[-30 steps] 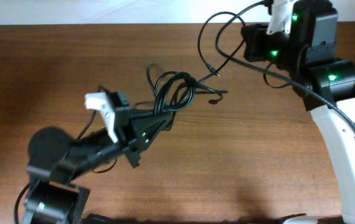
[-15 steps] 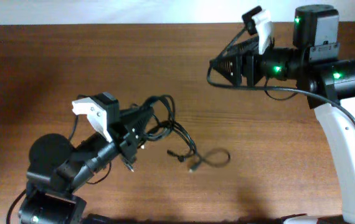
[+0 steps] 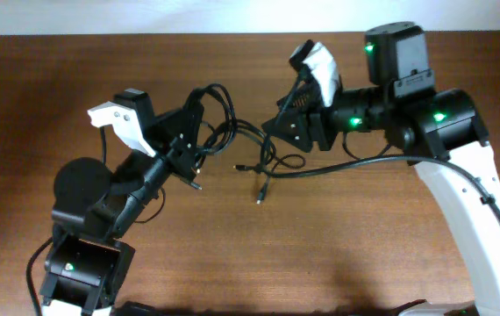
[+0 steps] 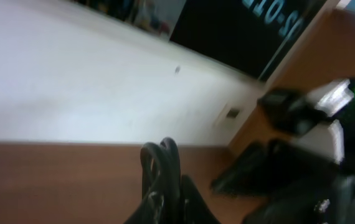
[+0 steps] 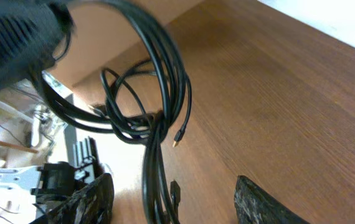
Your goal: Untangle cables
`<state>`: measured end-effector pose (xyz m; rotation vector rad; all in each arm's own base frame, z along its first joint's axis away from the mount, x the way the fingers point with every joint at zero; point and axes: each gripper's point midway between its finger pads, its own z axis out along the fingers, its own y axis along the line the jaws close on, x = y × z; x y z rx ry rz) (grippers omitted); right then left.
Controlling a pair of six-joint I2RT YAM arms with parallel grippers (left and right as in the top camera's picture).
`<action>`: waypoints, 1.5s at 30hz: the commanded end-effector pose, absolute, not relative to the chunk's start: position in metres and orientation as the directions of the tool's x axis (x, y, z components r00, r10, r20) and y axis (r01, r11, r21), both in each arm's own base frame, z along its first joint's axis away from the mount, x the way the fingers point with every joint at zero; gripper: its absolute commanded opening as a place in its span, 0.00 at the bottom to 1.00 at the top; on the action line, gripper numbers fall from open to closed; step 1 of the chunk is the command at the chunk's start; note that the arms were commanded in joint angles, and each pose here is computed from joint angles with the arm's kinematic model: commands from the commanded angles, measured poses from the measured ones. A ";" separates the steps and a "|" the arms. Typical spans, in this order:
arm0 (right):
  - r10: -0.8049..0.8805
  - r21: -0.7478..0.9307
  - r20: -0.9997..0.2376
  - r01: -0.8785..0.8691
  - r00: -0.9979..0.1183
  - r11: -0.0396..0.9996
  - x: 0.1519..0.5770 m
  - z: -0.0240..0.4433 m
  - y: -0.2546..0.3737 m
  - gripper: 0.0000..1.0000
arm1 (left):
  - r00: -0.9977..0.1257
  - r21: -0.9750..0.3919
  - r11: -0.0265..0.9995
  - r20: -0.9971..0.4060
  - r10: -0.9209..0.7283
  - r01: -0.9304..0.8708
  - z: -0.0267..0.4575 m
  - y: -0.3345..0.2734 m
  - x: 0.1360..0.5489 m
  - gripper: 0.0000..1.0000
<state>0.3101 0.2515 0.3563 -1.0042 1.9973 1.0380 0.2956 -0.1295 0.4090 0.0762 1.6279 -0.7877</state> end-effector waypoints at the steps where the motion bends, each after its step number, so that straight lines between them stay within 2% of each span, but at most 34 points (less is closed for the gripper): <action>1: -0.372 0.296 -0.804 -0.855 -0.463 0.425 0.318 0.344 0.262 0.58 | -0.156 -0.455 0.721 -0.882 -0.444 0.522 0.443 -0.130 0.289 0.07; 2: -0.373 0.299 -0.804 -0.856 -0.464 0.421 0.320 0.342 0.265 0.43 | -0.148 -0.462 0.713 -0.877 -0.458 0.528 0.447 -0.130 0.289 0.08; 3: -0.367 0.308 -0.801 -0.851 -0.473 0.425 0.324 0.339 0.267 0.18 | -0.147 -0.463 0.711 -0.875 -0.461 0.529 0.448 -0.130 0.289 0.08; 4: -0.358 0.335 -0.787 -0.835 -0.502 0.436 0.328 0.335 0.269 0.15 | -0.148 -0.463 0.712 -0.875 -0.460 0.528 0.447 -0.130 0.289 0.08; 5: -0.354 0.354 -0.777 -0.826 -0.521 0.439 0.330 0.331 0.270 0.28 | -0.151 -0.464 0.712 -0.875 -0.459 0.526 0.446 -0.130 0.289 0.08; 6: -0.355 0.359 -0.776 -0.828 -0.521 0.431 0.329 0.330 0.272 0.31 | -0.154 -0.466 0.713 -0.875 -0.458 0.525 0.446 -0.130 0.289 0.08; 7: -0.356 0.356 -0.777 -0.830 -0.518 0.430 0.329 0.330 0.273 0.11 | -0.154 -0.465 0.713 -0.875 -0.458 0.524 0.445 -0.130 0.289 0.08; 8: -0.353 0.349 -0.784 -0.834 -0.510 0.428 0.331 0.332 0.274 0.04 | -0.153 -0.465 0.713 -0.875 -0.458 0.525 0.446 -0.130 0.289 0.08; 11: -0.347 0.317 -0.798 -0.833 -0.493 0.454 0.340 0.333 0.272 0.04 | -0.150 -0.461 0.715 -0.877 -0.456 0.525 0.446 -0.129 0.289 0.09; 16: -0.354 0.173 -0.772 -0.711 -0.528 0.682 0.382 0.316 0.227 0.04 | -0.144 -0.458 0.718 -0.879 -0.455 0.524 0.447 -0.129 0.288 0.09; 20: -0.308 0.161 -0.765 -0.631 -0.566 0.759 0.400 0.314 0.194 0.04 | -0.144 -0.458 0.718 -0.879 -0.455 0.524 0.447 -0.129 0.288 0.09; 26: -0.278 0.203 -0.763 -0.624 -0.583 0.755 0.400 0.315 0.192 0.04 | -0.144 -0.458 0.718 -0.879 -0.455 0.524 0.447 -0.129 0.289 0.11; 29: -0.276 0.217 -0.766 -0.637 -0.581 0.740 0.398 0.317 0.196 0.04 | -0.198 -0.477 0.725 -0.876 -0.441 0.497 0.432 -0.129 0.290 0.13; 30: -0.274 0.229 -0.769 -0.649 -0.578 0.726 0.396 0.318 0.199 0.04 | -0.228 -0.487 0.730 -0.872 -0.432 0.480 0.423 -0.129 0.291 0.14; 32: -0.258 0.300 -0.793 -0.721 -0.553 0.624 0.383 0.332 0.217 0.04 | -0.289 -0.484 0.753 -0.874 -0.391 0.446 0.402 -0.130 0.291 0.17; 33: -0.245 0.333 -0.810 -0.763 -0.532 0.554 0.374 0.342 0.227 0.04 | -0.312 -0.474 0.765 -0.877 -0.366 0.435 0.393 -0.130 0.291 0.23; 34: -0.232 0.357 -0.827 -0.798 -0.511 0.485 0.365 0.353 0.235 0.04 | -0.326 -0.463 0.773 -0.880 -0.345 0.433 0.387 -0.130 0.290 0.37; 35: -0.225 0.369 -0.835 -0.815 -0.502 0.447 0.358 0.359 0.238 0.04 | -0.325 -0.435 0.769 -0.894 -0.308 0.469 0.386 -0.135 0.287 0.70; 36: -0.222 0.375 -0.842 -0.829 -0.492 0.415 0.352 0.365 0.241 0.04 | -0.319 -0.404 0.757 -0.909 -0.269 0.513 0.387 -0.141 0.282 0.86; 38: -0.203 0.390 -0.862 -0.864 -0.464 0.317 0.334 0.383 0.246 0.04 | -0.303 -0.325 0.723 -0.938 -0.166 0.609 0.383 -0.154 0.271 0.95; 40: -0.184 0.384 -0.884 -0.892 -0.430 0.237 0.317 0.401 0.249 0.04 | -0.305 -0.294 0.732 -0.944 -0.124 0.614 0.375 -0.154 0.270 0.96; 45: -0.150 0.337 -0.916 -0.917 -0.372 0.214 0.292 0.432 0.244 0.04 | -0.313 -0.259 0.772 -0.946 -0.082 0.580 0.364 -0.146 0.273 0.97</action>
